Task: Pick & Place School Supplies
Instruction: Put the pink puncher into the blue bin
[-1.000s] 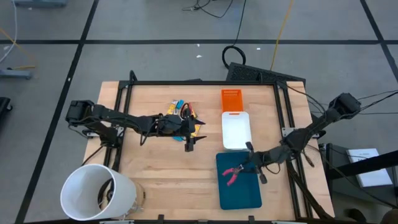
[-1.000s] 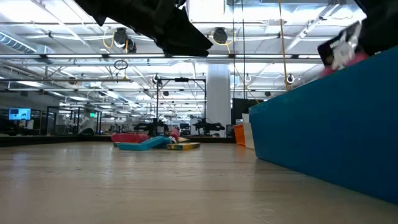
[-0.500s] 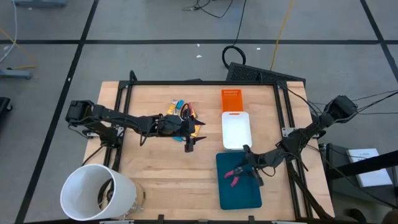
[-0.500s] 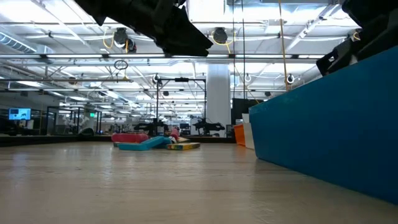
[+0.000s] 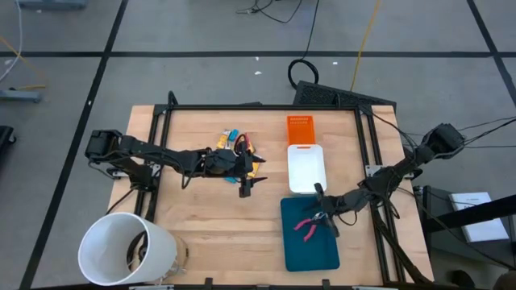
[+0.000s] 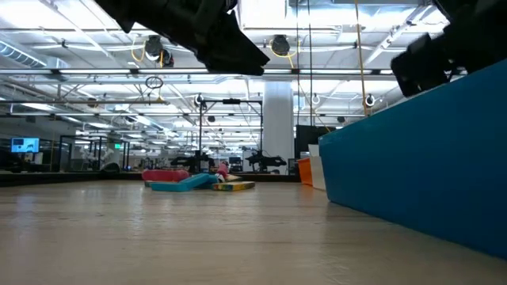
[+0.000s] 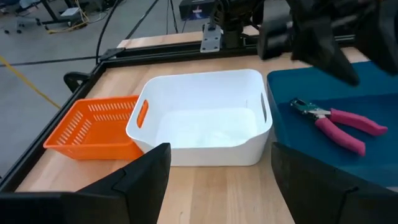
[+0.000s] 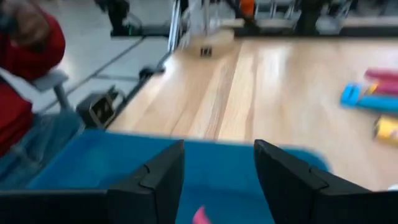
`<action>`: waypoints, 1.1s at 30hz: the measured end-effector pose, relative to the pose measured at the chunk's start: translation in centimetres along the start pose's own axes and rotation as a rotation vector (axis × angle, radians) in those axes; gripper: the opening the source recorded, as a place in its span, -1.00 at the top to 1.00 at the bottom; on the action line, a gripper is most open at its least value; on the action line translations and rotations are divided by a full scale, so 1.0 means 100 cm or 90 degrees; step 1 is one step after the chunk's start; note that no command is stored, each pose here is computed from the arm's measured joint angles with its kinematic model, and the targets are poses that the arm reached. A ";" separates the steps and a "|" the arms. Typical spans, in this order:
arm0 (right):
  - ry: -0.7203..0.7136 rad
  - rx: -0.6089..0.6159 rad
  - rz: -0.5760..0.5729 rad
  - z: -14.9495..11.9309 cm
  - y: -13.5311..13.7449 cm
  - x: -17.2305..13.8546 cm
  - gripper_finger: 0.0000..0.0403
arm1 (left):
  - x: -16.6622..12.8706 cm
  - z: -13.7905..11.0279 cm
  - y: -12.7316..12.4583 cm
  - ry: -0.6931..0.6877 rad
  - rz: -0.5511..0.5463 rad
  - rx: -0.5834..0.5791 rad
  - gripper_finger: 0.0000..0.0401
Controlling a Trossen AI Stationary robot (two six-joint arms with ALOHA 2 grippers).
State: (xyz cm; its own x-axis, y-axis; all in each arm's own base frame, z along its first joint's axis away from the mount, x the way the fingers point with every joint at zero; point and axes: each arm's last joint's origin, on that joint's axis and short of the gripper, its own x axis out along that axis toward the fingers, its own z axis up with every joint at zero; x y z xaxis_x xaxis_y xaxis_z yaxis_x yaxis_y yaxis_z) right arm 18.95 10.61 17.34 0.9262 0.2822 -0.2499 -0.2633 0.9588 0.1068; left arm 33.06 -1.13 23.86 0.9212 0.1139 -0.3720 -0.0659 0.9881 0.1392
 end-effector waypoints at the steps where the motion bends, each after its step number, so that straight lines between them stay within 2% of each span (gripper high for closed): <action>1: -0.018 -0.003 -0.004 0.004 -0.002 -0.001 0.08 | 0.000 -0.001 0.000 0.004 0.000 -0.004 -0.40; 7: -0.109 -0.061 -0.060 0.030 -0.022 -0.015 0.09 | 0.000 -0.010 -0.001 0.063 0.004 -0.038 -0.40; 12: -0.195 -0.057 -0.129 0.052 -0.044 -0.034 0.12 | -0.003 -0.022 0.004 0.140 0.110 -0.126 -0.40; 20: -0.293 -0.063 -0.208 0.072 -0.064 -0.062 0.12 | -0.007 -0.052 0.017 0.221 0.210 -0.231 -0.40; 27: -0.221 -0.042 -0.212 0.062 -0.067 -0.057 0.12 | -0.019 -0.075 0.034 0.326 0.364 -0.337 -0.40; 33: -0.190 -0.031 -0.212 0.056 -0.068 -0.050 0.14 | -0.030 -0.088 0.038 0.399 0.429 -0.400 -0.40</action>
State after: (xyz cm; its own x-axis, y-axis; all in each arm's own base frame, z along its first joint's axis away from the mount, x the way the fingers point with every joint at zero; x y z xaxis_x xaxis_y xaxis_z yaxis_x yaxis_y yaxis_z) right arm 17.64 2.46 23.24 0.9980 -0.0573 0.0267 0.0567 0.9982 0.0203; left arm 26.71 3.17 17.41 0.2785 0.5036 -0.8178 -0.8256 0.5607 0.0641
